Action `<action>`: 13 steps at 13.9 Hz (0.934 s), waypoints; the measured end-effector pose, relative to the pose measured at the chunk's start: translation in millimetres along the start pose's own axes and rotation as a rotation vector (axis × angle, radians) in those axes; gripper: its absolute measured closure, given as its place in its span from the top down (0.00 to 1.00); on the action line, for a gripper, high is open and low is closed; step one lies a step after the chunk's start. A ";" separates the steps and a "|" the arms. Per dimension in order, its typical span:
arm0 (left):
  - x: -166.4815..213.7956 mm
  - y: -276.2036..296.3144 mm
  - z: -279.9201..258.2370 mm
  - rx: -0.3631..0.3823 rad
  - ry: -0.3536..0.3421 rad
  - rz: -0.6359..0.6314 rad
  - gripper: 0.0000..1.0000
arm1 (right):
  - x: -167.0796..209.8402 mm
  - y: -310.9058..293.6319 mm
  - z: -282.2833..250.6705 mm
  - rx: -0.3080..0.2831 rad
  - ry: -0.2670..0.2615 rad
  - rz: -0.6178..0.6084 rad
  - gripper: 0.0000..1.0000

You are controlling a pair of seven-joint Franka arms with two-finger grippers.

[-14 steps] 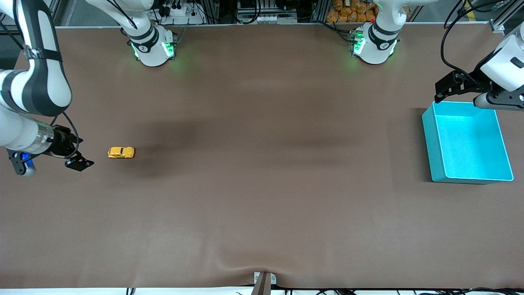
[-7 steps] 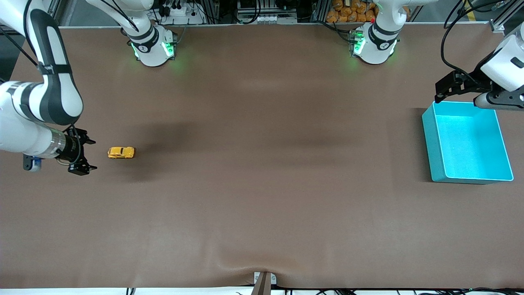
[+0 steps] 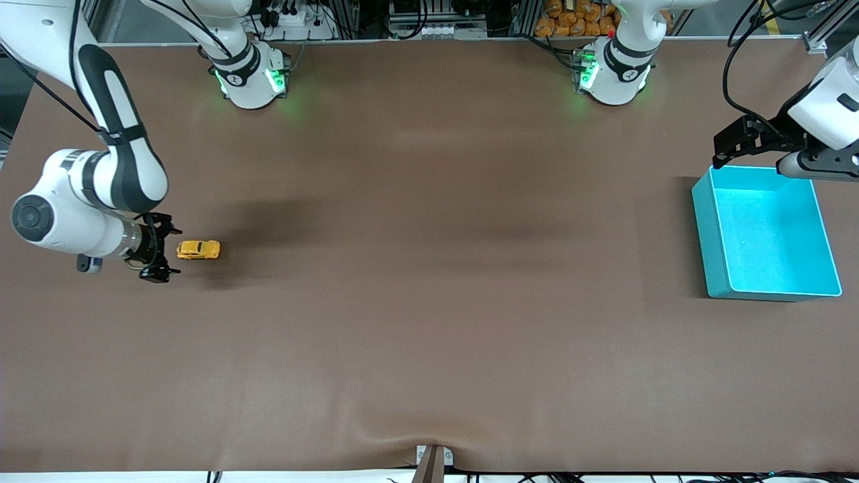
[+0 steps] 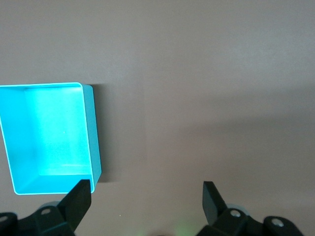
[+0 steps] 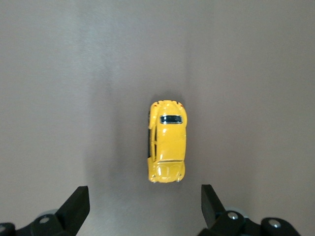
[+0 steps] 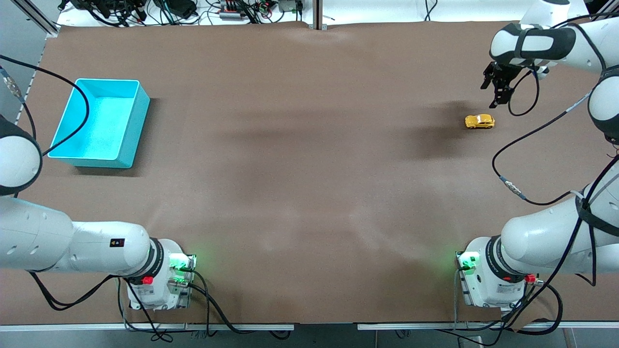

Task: Wind and store yellow beetle car
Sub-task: 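Move the right gripper over the yellow beetle car, then lower the right gripper and close it around the yellow car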

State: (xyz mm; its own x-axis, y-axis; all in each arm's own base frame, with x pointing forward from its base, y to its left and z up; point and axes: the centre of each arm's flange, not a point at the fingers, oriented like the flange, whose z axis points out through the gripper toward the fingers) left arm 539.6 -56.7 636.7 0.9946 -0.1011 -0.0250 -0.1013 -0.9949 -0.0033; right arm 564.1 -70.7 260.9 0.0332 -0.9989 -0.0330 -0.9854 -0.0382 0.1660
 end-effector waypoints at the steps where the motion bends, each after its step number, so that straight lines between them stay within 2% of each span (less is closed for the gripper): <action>1: 0.0 0.0 0.0 0.000 0.000 0.000 1.00 | -0.1 4.4 9.1 0.002 0.000 0.002 1.00; 8: 0.0 -3.0 0.0 0.000 0.000 -0.005 1.00 | 11.7 24.1 39.1 0.030 0.002 0.031 1.00; 13: 0.0 -4.8 0.0 0.000 0.000 -0.009 1.00 | 12.1 34.7 56.1 0.064 0.008 0.036 0.91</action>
State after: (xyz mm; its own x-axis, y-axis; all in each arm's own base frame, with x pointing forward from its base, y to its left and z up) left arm 540.0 -51.9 636.6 0.9954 -0.0924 -0.0251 -0.0925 -0.9957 -0.0032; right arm 521.0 -82.6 211.0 -0.0012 -0.9998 -0.0206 -0.9946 -0.0009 0.1041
